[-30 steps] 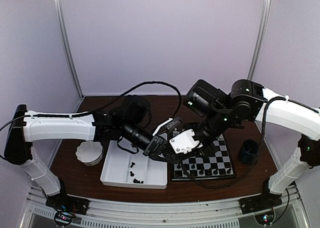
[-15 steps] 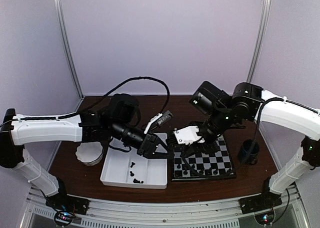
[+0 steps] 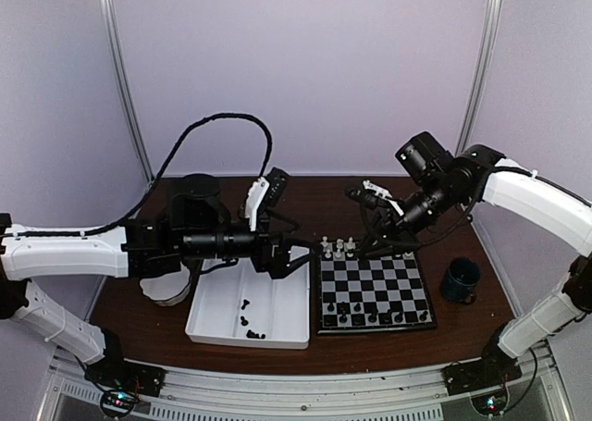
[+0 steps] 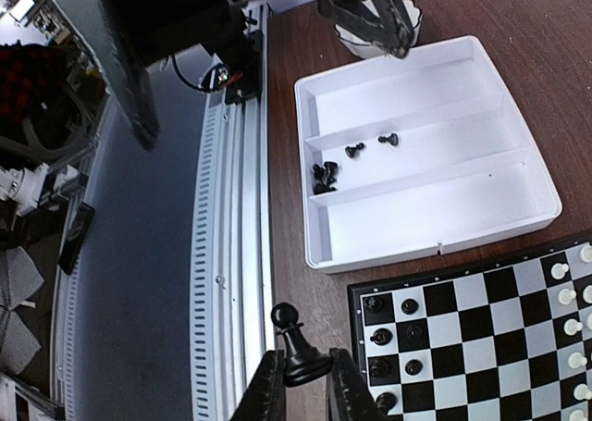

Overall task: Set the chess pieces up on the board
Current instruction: Pass from the right arm to the left

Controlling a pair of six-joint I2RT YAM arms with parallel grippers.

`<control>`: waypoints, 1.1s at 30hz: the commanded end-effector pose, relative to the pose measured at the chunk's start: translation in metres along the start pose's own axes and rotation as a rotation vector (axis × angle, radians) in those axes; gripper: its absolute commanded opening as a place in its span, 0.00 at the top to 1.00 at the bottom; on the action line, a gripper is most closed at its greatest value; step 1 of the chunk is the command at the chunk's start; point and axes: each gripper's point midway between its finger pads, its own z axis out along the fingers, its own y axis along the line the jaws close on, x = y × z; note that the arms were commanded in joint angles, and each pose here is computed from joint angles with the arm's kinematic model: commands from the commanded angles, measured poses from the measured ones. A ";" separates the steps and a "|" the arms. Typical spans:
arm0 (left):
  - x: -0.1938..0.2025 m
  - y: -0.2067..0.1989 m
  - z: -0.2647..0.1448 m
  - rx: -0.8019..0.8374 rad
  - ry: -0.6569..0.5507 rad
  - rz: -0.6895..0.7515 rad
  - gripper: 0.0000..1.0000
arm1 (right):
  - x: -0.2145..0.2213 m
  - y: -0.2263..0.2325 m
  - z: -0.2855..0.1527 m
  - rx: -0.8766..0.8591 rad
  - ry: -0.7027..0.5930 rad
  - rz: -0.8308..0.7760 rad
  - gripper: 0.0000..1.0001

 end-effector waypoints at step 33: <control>-0.032 -0.025 0.066 0.281 -0.072 -0.090 0.94 | -0.026 -0.001 -0.021 -0.147 -0.216 0.141 0.85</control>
